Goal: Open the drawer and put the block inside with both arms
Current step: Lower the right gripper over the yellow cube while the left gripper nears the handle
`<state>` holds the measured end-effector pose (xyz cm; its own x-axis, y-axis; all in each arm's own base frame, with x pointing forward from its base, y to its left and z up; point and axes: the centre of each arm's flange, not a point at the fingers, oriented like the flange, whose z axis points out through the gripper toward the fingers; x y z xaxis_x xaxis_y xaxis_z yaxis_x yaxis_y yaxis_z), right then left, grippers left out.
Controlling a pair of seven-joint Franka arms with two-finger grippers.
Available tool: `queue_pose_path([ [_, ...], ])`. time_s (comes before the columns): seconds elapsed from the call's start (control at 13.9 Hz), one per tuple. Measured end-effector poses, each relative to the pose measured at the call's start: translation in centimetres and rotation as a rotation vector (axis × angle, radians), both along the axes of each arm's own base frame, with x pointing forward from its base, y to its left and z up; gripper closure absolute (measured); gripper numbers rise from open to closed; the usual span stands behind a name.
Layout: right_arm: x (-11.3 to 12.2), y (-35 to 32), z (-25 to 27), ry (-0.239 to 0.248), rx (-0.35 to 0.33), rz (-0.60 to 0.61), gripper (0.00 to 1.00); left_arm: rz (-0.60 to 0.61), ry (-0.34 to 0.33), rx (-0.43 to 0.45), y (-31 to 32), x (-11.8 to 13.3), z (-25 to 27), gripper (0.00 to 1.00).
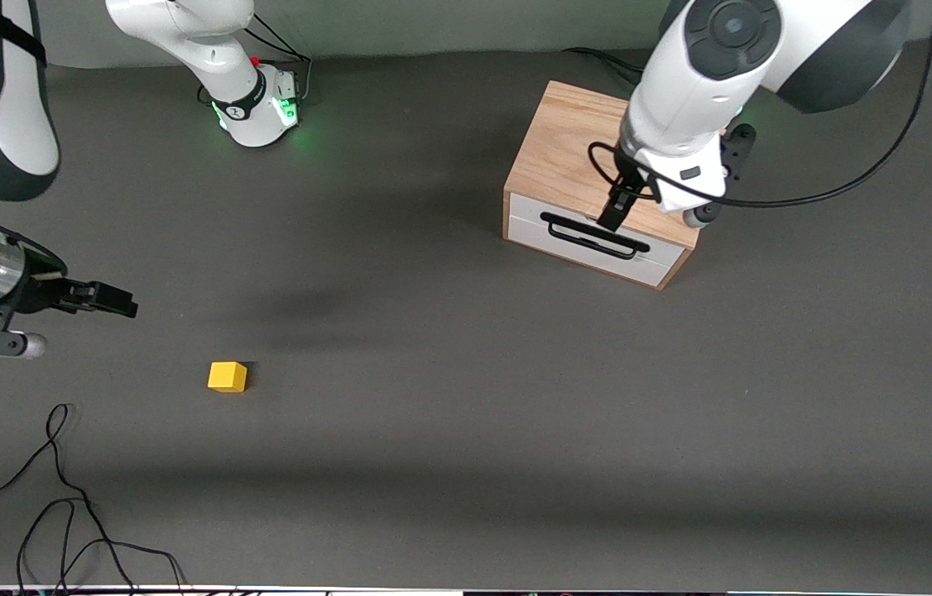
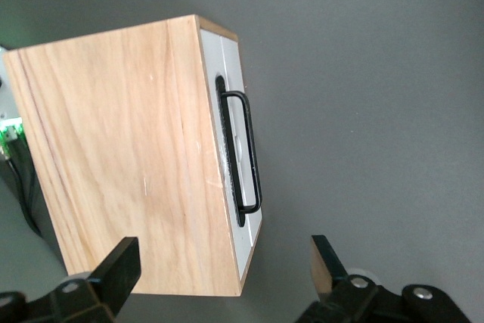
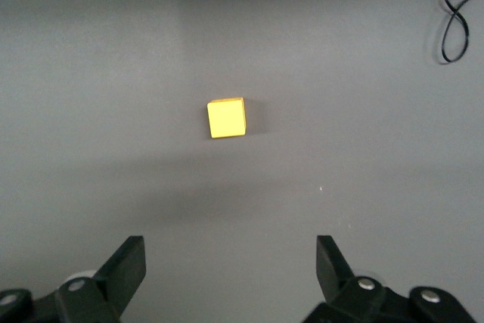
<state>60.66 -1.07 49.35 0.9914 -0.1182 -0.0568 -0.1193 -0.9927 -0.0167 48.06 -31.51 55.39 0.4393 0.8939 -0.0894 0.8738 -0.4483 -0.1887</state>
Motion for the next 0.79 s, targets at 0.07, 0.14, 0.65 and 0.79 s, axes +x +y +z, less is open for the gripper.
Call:
queue_pose_path([
  [0.07, 0.1, 0.0, -1.1, -0.011, -0.001, 0.000, 0.00, 0.034, 0.013, 0.014, 0.1, 0.1, -0.4, 0.00],
  [0.14, 0.1, 0.0, -2.4, -0.027, -0.002, -0.001, 0.00, 0.070, 0.031, 0.032, 0.3, 0.1, -0.8, 0.00],
  [0.65, 0.9, 0.1, -9.7, -0.093, -0.009, 0.003, 0.00, 0.222, 0.100, 0.081, 0.4, 2.8, -6.6, 0.00],
  [0.79, 1.6, 0.1, -12.5, -0.103, -0.013, 0.028, 0.00, 0.242, 0.101, 0.077, 0.3, 4.3, -9.7, 0.00],
])
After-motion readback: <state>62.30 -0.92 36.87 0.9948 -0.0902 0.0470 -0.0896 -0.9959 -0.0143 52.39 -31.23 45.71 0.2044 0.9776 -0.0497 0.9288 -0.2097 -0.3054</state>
